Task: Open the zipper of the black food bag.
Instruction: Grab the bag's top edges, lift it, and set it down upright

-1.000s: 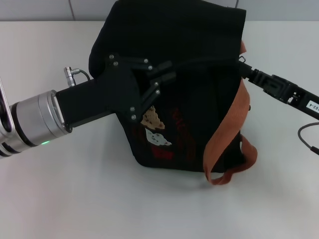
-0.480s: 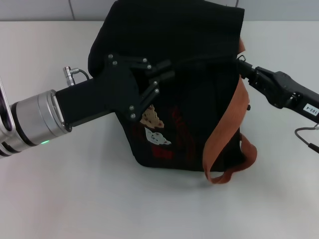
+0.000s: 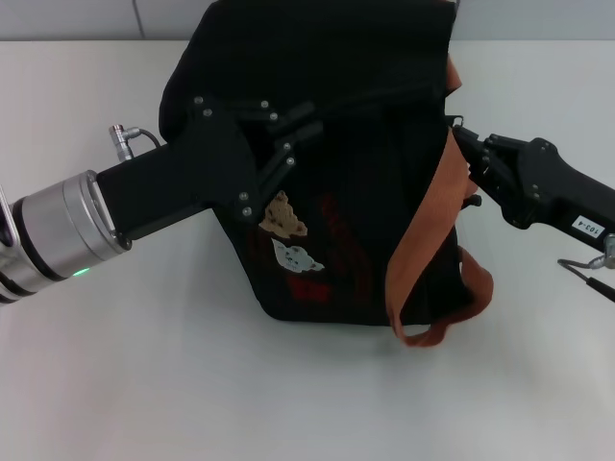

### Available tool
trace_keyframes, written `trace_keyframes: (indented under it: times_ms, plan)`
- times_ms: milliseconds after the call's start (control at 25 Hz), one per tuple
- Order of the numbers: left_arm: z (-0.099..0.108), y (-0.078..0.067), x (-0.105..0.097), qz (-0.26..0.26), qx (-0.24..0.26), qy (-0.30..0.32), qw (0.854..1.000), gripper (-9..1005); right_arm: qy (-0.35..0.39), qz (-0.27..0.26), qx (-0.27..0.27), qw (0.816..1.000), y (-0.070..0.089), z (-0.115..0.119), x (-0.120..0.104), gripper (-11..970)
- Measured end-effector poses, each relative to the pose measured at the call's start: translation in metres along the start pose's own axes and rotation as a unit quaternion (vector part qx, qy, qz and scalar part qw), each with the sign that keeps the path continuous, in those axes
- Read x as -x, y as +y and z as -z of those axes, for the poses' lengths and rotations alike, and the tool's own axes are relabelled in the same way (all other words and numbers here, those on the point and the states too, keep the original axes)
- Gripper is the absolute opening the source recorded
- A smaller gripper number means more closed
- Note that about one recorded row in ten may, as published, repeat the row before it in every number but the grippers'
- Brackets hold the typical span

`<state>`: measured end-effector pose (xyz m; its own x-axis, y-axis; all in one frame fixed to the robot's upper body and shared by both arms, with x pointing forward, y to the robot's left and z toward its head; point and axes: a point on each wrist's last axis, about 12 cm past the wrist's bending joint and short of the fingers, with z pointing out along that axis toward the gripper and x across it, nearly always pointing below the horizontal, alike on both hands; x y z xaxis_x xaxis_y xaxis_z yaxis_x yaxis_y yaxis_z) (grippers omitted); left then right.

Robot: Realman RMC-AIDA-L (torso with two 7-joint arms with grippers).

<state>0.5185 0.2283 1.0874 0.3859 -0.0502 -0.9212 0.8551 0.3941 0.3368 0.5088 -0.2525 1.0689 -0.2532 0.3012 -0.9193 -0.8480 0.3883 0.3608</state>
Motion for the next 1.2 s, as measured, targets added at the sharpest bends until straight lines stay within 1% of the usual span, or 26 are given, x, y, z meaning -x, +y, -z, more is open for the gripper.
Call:
trace_keyframes:
  times_ms: [160,600,680,760,840,960,1080,1200]
  plan:
    - [0.003,0.001,0.000,0.001,0.008,0.000,1.000,86,-0.001,0.011,0.001,1.000,0.001,-0.001,-0.001,1]
    - [0.008,0.001,0.001,0.001,0.021,-0.002,1.000,87,-0.004,0.014,-0.012,1.000,0.003,0.007,-0.006,0]
    - [0.008,0.001,0.001,0.001,0.021,-0.002,1.000,87,-0.007,0.026,-0.017,0.999,0.003,0.010,-0.007,0]
    - [0.008,0.001,0.001,0.003,0.021,-0.002,1.000,87,-0.007,0.060,-0.021,0.998,0.004,0.013,-0.008,1]
    - [0.008,0.001,0.001,0.004,0.021,-0.002,1.000,87,-0.004,0.117,-0.026,0.993,0.005,0.014,-0.011,1]
    - [0.006,0.000,0.001,0.006,0.017,-0.004,1.000,87,0.002,0.196,-0.032,0.980,0.009,0.012,-0.020,61]
    - [0.004,0.000,0.000,0.007,0.015,-0.003,1.000,87,-0.003,0.254,-0.041,0.966,0.015,0.010,-0.031,122]
    - [0.002,-0.001,-0.001,0.010,0.014,-0.003,1.000,87,-0.019,0.313,-0.065,0.947,0.022,0.012,-0.039,280]
